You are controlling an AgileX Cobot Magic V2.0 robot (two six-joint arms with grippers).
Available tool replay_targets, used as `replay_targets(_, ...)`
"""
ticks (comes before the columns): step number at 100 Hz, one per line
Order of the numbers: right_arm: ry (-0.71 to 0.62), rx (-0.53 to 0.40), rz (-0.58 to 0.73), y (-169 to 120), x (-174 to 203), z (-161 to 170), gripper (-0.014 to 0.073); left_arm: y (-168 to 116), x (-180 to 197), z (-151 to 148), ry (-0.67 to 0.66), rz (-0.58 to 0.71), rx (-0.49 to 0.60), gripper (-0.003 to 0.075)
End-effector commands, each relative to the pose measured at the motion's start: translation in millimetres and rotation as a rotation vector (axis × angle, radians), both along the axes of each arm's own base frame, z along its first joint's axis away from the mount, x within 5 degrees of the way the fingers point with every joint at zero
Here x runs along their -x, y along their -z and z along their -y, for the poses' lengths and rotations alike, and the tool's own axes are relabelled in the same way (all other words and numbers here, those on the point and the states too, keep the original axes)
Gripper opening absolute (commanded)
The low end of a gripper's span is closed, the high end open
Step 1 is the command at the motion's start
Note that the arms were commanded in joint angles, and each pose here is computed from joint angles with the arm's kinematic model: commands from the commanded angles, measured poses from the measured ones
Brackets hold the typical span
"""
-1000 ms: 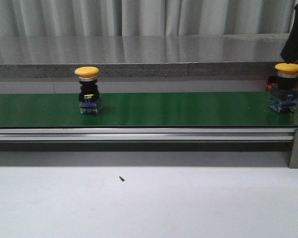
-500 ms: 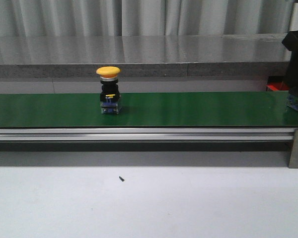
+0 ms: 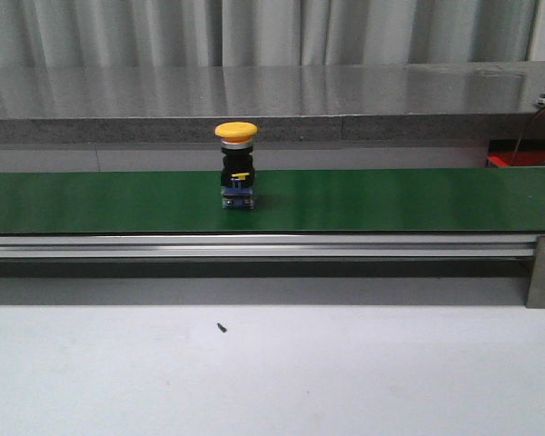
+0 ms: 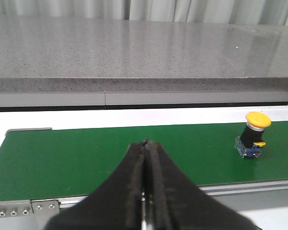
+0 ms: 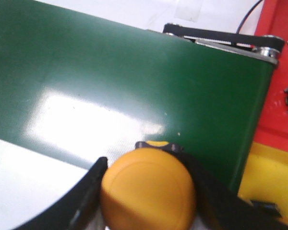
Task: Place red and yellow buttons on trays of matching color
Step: 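Lift the yellow button with the right gripper into the yellow tray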
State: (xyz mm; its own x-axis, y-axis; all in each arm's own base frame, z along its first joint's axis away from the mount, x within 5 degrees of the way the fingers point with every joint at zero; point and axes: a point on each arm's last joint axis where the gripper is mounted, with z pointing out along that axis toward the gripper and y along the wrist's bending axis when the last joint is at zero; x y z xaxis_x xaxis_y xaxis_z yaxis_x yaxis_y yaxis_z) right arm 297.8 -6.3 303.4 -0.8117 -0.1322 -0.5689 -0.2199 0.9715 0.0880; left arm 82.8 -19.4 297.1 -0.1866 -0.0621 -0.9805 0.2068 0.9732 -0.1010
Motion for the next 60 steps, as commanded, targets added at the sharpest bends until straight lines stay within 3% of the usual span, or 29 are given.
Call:
replay_targets(1, 0.056, 0.006, 0.068, -18, 18, 11, 0.0157, -16, -1, 0, -0.008, 0.099, 0.029, -0.002)
replay_targets(28, 0.282, 0.005, 0.019, 15, 73, 53, 0.0157, -16, -1, 0, -0.008, 0.099, 0.029, -0.002)
replay_targets(60, 0.414, 0.014, -0.01, 55, 87, 72, 0.0157, -16, -1, 0, -0.008, 0.099, 0.029, -0.002)
